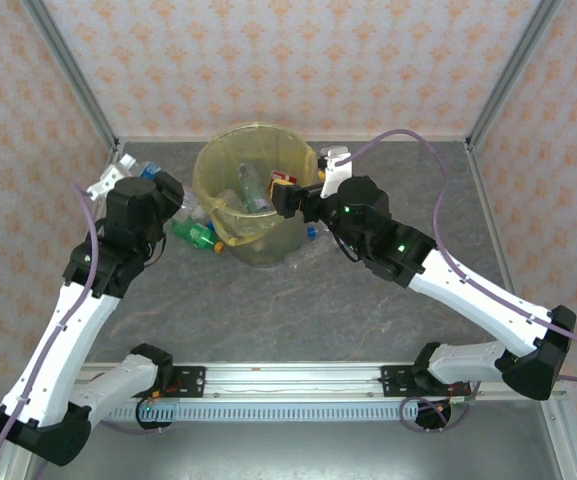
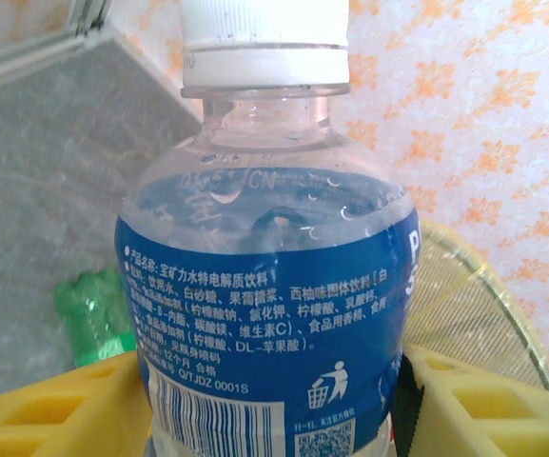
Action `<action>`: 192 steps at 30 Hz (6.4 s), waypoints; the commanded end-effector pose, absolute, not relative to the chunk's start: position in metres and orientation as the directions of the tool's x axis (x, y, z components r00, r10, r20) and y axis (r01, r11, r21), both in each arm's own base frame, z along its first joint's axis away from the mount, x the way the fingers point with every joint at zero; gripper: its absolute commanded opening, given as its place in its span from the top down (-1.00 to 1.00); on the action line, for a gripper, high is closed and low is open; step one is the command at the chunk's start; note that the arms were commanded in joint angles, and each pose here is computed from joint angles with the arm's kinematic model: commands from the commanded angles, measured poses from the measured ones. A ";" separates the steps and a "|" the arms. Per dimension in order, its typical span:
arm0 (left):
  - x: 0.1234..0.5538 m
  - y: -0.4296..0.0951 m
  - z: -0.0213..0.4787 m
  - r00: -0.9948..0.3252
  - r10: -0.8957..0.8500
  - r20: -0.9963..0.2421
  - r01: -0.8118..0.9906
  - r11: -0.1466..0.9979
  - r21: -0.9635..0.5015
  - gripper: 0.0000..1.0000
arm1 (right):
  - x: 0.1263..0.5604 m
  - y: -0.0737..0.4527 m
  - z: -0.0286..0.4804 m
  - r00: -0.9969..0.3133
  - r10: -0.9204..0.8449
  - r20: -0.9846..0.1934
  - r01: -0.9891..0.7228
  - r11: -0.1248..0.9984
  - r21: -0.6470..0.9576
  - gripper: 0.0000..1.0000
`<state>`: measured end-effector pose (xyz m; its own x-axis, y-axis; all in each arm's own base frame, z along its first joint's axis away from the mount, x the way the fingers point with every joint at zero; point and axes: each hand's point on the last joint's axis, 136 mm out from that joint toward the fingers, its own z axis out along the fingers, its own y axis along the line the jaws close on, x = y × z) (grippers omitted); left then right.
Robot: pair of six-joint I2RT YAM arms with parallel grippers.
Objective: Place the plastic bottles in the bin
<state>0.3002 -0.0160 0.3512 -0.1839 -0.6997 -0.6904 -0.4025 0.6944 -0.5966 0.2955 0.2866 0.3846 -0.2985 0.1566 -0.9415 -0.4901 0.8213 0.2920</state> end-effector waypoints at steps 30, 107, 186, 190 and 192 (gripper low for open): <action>0.426 -0.206 0.361 -0.477 -0.516 -0.711 0.012 0.806 -0.592 -0.35 | 0.294 0.247 0.408 -0.221 0.200 -0.955 -0.392 0.878 0.274 -0.99; 0.342 -0.115 0.369 -0.354 -0.400 -0.845 -0.063 0.912 -0.405 -0.98 | 0.338 0.234 0.047 -0.780 0.620 -0.081 0.439 0.635 0.636 -0.38; 0.309 -0.068 0.385 -0.246 -0.437 -0.865 -0.188 0.897 -0.399 -0.98 | 0.416 0.402 0.358 -0.525 0.253 -0.812 -0.375 0.788 0.488 -0.97; 0.312 -0.067 0.379 -0.248 -0.440 -0.863 -0.200 0.895 -0.399 -0.98 | 0.416 0.390 0.369 -0.489 0.265 -0.831 -0.358 0.808 0.468 -0.99; 0.315 -0.068 0.377 -0.252 -0.447 -0.858 -0.202 0.892 -0.405 -0.98 | 0.416 0.382 0.375 -0.469 0.271 -0.841 -0.342 0.822 0.455 -1.00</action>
<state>0.3151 -0.0757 0.3845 -0.2531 -0.4424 -0.8604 -0.1624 0.8961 -0.4130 0.4214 0.4024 0.3362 -0.5399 0.2372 -0.8076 -0.3514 0.8083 0.4724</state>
